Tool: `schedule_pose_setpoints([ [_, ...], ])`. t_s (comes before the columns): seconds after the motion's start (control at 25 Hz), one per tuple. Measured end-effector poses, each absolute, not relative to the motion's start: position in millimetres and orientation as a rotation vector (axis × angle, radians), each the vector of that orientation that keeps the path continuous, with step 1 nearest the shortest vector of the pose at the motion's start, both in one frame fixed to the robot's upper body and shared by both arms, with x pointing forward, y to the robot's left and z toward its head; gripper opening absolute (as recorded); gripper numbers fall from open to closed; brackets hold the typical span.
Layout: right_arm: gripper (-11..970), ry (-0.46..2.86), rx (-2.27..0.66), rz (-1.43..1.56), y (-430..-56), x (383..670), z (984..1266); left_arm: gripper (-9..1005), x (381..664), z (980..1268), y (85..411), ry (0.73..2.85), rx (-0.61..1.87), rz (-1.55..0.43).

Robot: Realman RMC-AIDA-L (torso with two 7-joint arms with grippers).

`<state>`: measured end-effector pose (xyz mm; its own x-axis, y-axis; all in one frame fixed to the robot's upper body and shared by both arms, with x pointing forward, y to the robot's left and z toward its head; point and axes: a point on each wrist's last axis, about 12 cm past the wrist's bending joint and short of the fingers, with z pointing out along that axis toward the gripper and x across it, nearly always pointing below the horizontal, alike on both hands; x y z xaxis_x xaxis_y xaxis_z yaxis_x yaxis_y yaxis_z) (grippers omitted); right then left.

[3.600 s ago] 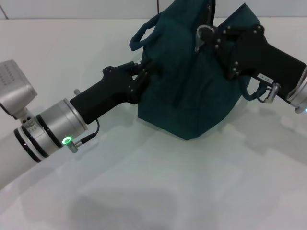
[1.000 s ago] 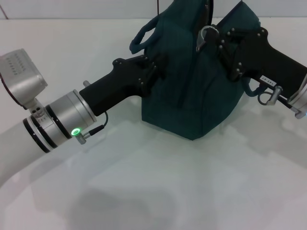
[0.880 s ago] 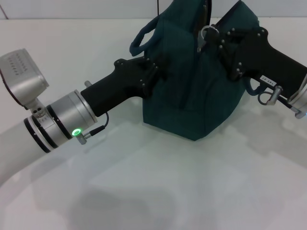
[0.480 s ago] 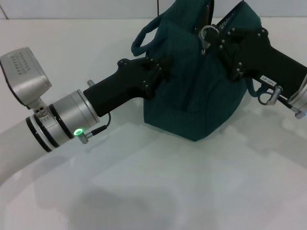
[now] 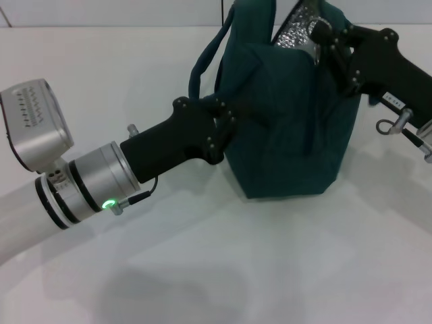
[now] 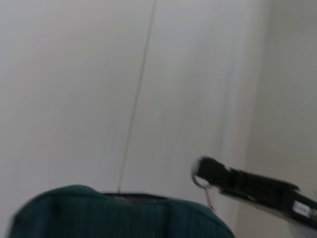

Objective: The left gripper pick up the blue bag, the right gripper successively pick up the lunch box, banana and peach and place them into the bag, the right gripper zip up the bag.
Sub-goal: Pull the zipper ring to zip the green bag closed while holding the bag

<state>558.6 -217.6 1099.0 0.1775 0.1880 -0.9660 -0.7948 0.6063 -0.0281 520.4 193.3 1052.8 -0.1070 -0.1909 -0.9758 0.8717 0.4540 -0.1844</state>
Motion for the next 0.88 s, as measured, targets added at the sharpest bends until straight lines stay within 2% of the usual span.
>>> schedule_pose_setpoints([
  [0.44, 7, 1.219, -0.585, 0.785, -219.5, 557.9, 1096.5, 0, 510.5, 1049.9, 198.1, 1.360, 0.745, -1.000],
  [0.6, 7, 1.213, -0.625, 0.816, -210.6, 556.9, 1097.3, 62, 506.3, 1042.5, 201.6, 1.371, 0.746, -0.927],
  [0.84, 7, 1.203, -0.705, 0.893, -189.1, 560.1, 1102.7, 155, 500.4, 1034.3, 222.4, 1.416, 0.610, -0.836],
  [0.88, 7, 1.203, -0.712, 0.902, -186.7, 560.6, 1103.5, 230, 499.6, 1034.1, 224.3, 1.419, 0.602, -0.837],
])
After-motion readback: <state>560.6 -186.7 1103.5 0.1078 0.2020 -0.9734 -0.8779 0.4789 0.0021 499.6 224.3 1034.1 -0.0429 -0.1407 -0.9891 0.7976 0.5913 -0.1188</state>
